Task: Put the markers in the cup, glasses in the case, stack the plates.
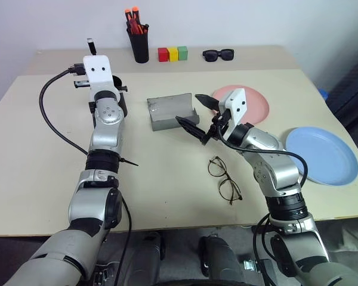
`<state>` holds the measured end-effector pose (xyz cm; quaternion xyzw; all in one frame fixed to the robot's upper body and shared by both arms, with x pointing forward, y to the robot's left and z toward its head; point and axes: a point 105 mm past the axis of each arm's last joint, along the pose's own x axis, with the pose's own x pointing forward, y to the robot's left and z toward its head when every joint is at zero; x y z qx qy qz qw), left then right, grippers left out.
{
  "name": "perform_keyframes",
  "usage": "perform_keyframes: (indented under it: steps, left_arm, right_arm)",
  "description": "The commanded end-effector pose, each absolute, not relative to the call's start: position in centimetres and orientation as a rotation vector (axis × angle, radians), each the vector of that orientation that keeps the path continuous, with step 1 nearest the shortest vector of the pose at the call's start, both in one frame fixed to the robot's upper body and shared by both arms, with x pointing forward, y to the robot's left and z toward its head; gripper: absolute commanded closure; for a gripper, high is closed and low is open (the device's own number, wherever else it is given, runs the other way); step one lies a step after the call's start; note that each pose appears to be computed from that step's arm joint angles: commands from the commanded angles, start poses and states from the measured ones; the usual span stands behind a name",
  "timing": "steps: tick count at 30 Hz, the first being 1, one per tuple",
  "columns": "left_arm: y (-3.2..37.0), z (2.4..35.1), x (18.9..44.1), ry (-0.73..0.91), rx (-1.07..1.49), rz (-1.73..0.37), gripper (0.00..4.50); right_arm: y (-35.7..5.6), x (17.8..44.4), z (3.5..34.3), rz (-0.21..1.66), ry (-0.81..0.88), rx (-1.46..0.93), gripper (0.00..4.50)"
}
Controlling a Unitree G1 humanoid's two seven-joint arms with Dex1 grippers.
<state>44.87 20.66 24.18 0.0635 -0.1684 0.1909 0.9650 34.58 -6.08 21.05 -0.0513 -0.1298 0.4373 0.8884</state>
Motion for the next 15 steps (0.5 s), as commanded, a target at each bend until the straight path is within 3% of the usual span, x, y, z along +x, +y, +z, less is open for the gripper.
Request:
perform_keyframes:
  steps: [1, 3, 9, 11, 14, 15]
  left_arm:
    - [20.8, 25.8, 44.4, -0.398, 0.116, 0.394, 1.85]
    - [20.7, 25.8, 44.3, -0.399, 0.115, 0.398, 0.86]
    - [19.9, 27.8, 43.9, -0.465, 0.055, 0.377, 0.86]
    - [17.6, 29.5, 43.7, -0.511, 0.018, 0.240, 0.86]
    - [14.3, 30.1, 43.3, -0.503, 0.025, 0.028, 0.02]
    - [12.5, 29.6, 43.1, -0.462, 0.046, -0.104, 0.02]
  right_arm:
    - [-5.5, 33.9, 22.4, 0.934, -0.325, -0.109, 0.00]
    - [-5.5, 33.9, 22.4, 0.934, -0.324, -0.108, 0.00]
    - [-5.6, 33.9, 22.3, 0.927, -0.322, -0.108, 0.00]
    - [-5.8, 33.8, 22.2, 0.922, -0.319, -0.111, 0.00]
    - [-6.1, 33.8, 22.2, 0.914, -0.313, -0.122, 0.00]
    - [-6.5, 33.9, 22.1, 0.905, -0.309, -0.138, 0.00]
